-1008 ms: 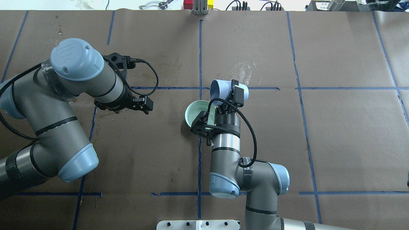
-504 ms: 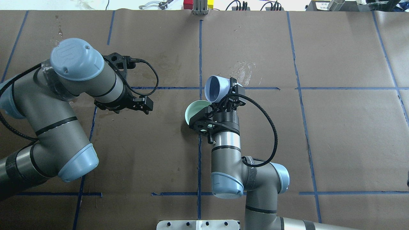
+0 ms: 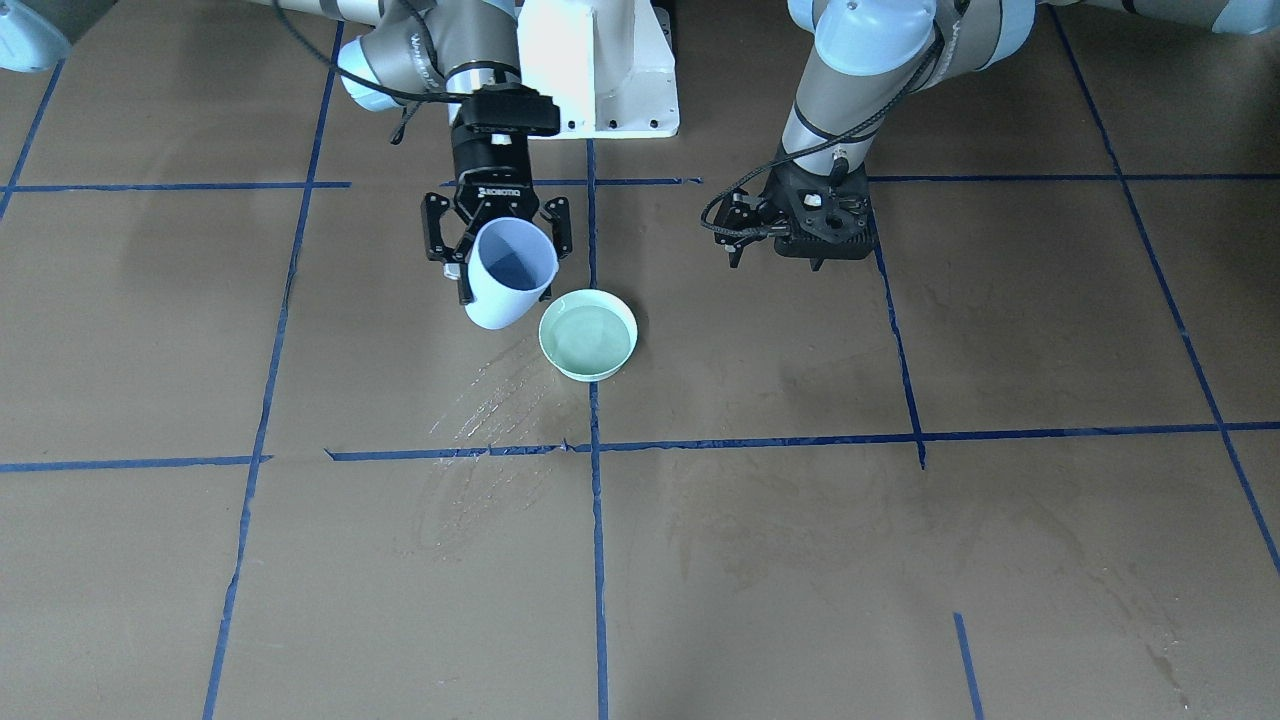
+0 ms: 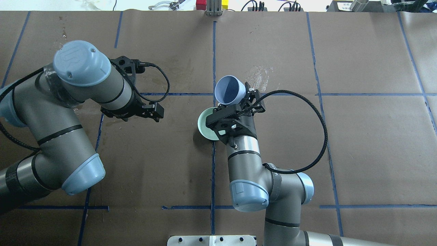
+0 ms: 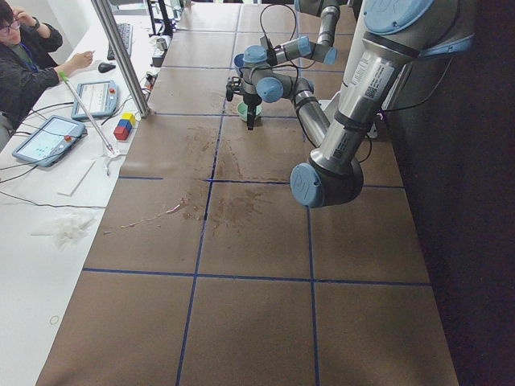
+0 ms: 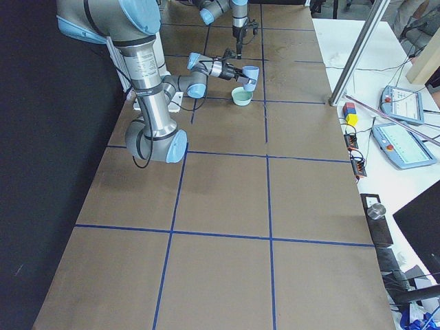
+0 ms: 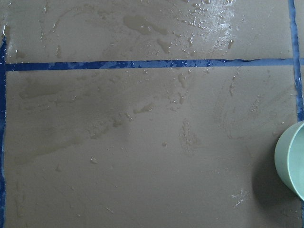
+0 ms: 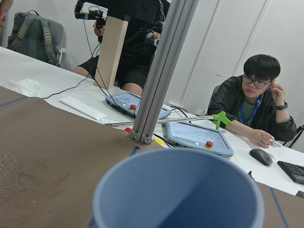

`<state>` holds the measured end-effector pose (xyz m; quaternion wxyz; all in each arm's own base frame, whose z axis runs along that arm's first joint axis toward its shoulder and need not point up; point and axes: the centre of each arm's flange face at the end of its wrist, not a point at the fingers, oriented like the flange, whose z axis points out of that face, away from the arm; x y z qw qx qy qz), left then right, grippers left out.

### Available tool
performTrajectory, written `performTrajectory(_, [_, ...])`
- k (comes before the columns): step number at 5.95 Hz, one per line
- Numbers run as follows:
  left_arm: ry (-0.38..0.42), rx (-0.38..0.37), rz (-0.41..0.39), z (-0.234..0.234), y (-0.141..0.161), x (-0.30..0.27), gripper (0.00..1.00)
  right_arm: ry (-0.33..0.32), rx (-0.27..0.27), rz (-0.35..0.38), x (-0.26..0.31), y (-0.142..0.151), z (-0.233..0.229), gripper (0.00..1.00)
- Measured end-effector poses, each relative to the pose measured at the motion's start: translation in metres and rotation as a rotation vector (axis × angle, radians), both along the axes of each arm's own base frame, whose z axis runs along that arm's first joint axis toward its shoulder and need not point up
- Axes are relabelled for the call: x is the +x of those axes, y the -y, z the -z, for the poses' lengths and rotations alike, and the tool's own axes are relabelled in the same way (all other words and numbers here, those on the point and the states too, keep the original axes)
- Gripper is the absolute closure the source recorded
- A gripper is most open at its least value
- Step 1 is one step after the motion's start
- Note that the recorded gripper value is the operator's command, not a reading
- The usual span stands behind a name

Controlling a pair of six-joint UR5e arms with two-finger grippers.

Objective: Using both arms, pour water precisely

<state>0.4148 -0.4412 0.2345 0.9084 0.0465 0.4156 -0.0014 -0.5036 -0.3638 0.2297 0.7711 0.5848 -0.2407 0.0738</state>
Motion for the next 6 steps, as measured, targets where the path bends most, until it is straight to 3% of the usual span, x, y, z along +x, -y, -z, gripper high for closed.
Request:
performTrajectory(2, [-0.003,0.002,0.000,0.002,-0.001,-0.001,0.00,0.045,-0.073,-0.032,0.051,0.019,-0.053,1.00])
performTrajectory(4, [-0.003,0.003,0.000,0.002,-0.001,-0.001,0.00,0.044,-0.138,-0.044,0.116,0.034,-0.123,1.00])
performTrajectory(6, [-0.003,0.003,0.000,0.002,-0.001,-0.001,0.00,0.071,-0.170,-0.052,0.190,0.026,-0.209,1.00])
